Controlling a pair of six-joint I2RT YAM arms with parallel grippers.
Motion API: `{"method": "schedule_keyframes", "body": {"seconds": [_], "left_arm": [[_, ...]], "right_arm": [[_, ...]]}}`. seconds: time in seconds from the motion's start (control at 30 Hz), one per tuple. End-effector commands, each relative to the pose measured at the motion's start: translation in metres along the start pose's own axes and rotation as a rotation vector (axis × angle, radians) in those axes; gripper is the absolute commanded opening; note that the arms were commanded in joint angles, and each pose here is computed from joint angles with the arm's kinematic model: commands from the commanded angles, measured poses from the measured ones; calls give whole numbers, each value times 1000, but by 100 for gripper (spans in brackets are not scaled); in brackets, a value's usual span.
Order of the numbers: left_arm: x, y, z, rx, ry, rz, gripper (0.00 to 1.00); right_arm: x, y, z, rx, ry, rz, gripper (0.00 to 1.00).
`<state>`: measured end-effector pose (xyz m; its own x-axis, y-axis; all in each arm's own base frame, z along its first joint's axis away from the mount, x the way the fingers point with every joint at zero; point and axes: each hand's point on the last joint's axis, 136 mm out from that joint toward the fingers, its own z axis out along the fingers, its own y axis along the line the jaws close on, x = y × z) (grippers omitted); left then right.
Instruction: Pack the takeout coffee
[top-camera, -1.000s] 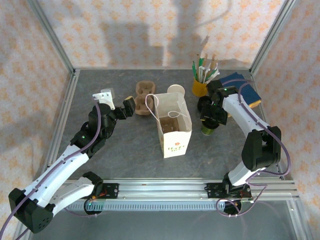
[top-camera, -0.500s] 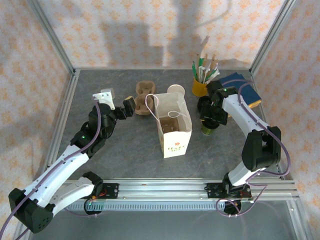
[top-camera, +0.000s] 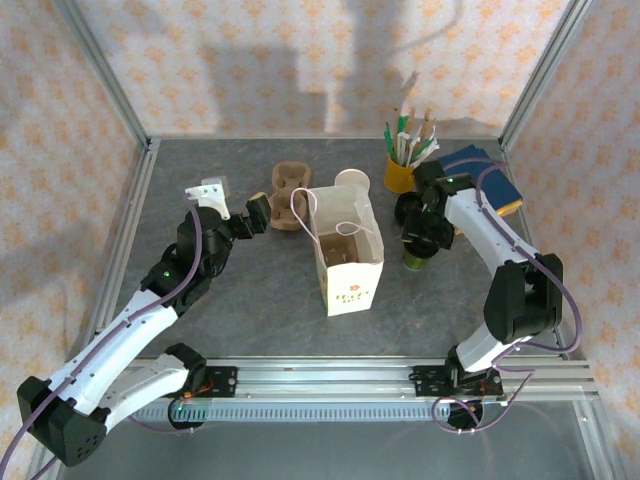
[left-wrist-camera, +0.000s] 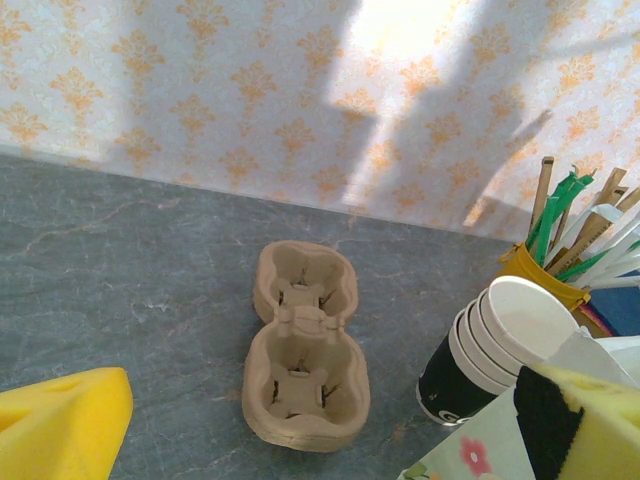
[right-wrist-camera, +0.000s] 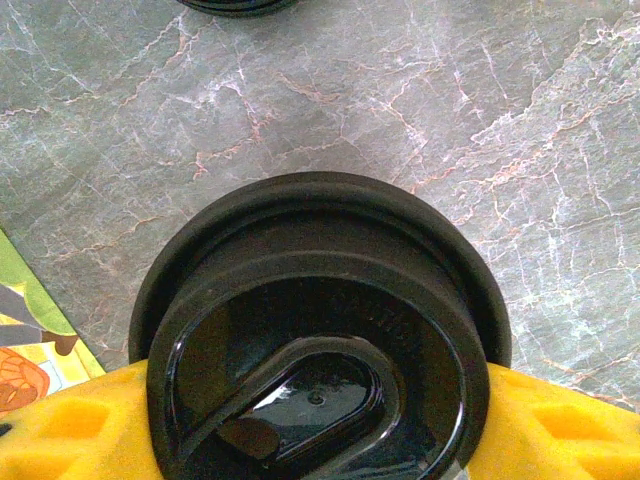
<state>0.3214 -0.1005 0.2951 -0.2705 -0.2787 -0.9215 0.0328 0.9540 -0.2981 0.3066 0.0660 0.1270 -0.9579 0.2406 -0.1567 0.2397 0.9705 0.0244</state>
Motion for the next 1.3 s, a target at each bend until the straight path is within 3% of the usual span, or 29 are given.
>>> {"method": "schedule_keyframes", "body": {"seconds": [0.0,0.83,1.27], "left_arm": [[-10,-3,-5,19,-10,-3,99],[112,-32,1,187,228,46,85],[157,-46,7,218,313,81,83]], "right_arm": [[12,-6,-8,33,12,-23,61],[2,7,-153,-196,-317,-38,55],[1,72,-254,-406,-489,-147,51]]}}
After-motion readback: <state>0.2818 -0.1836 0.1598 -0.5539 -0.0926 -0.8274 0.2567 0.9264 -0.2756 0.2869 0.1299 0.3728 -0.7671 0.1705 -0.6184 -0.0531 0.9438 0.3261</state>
